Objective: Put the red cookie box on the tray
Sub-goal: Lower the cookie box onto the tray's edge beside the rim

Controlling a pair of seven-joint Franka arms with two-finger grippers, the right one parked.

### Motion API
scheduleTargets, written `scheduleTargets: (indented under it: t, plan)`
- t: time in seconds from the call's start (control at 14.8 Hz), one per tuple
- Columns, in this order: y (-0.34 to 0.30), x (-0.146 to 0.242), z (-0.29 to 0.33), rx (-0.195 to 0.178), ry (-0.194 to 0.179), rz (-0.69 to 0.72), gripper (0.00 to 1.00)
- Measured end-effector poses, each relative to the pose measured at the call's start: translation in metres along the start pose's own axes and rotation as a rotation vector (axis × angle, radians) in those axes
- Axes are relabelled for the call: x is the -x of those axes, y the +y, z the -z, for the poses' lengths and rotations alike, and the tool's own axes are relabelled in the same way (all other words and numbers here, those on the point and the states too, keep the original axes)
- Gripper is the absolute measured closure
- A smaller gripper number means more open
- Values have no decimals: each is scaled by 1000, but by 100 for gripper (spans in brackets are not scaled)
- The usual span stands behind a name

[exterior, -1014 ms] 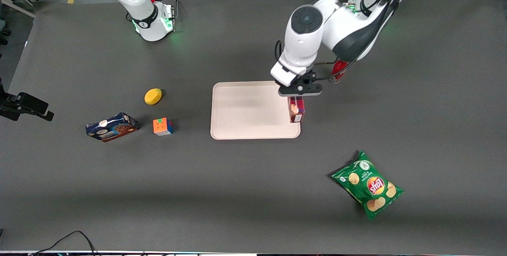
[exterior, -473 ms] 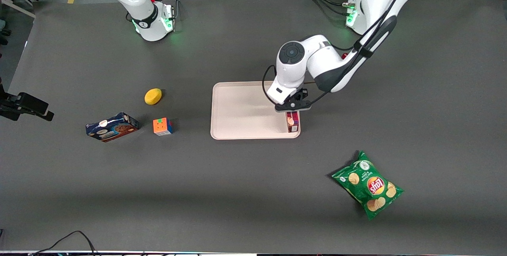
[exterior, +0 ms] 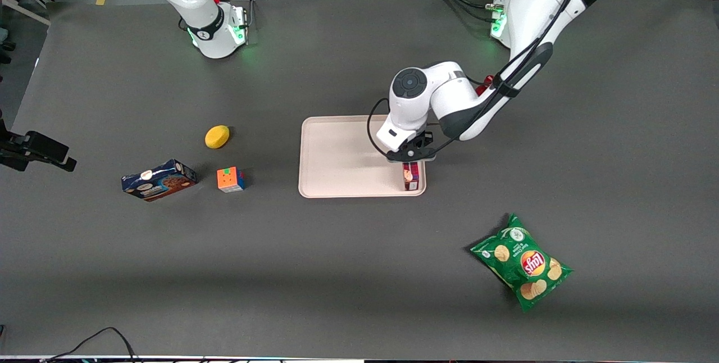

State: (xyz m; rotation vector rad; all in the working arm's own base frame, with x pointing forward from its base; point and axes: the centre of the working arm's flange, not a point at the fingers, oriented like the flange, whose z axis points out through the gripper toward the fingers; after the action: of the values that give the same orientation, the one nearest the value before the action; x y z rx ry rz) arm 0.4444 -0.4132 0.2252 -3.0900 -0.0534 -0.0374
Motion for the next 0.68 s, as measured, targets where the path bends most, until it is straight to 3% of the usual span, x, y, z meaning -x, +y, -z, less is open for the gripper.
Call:
scheduleTargets:
  t: [0.2,0.68]
  plan:
    - [3,1,-7,11,-6,-1,80]
    - [3,-6,-6,20,-1,11,12]
